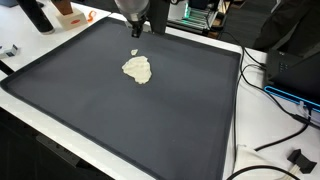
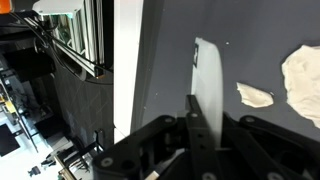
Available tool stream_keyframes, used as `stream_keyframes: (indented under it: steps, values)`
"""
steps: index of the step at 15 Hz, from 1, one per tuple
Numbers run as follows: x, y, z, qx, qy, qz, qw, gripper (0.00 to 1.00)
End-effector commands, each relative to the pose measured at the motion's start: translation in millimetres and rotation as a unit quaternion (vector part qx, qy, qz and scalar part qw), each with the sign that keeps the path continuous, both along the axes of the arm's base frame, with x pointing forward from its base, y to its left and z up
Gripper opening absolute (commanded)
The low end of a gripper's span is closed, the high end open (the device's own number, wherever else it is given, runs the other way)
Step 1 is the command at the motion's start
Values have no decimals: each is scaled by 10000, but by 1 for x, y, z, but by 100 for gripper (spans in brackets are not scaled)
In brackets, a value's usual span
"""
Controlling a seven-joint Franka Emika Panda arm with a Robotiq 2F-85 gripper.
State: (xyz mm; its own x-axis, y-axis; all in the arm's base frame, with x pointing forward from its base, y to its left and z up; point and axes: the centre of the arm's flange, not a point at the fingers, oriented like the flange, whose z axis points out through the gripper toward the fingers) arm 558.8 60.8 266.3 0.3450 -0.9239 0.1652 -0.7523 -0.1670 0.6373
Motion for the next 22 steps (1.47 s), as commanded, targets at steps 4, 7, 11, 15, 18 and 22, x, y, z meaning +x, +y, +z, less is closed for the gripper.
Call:
stream_keyframes:
  steps: [4, 7, 11, 15, 18, 22]
  values:
    - [11, 15, -5, -122, 110, 457, 9988, 1]
    - [13, 22, -6, -82, 151, 674, 9976, 1]
    - [12, 31, -5, 24, 226, 1022, 9945, 1]
    - [7, 41, 4, 294, 263, 1580, 9867, 1]
    - [4, 50, 11, 482, 300, 2014, 9779, 1]
    - [-2, 58, 27, 745, 290, 2539, 9639, 1]
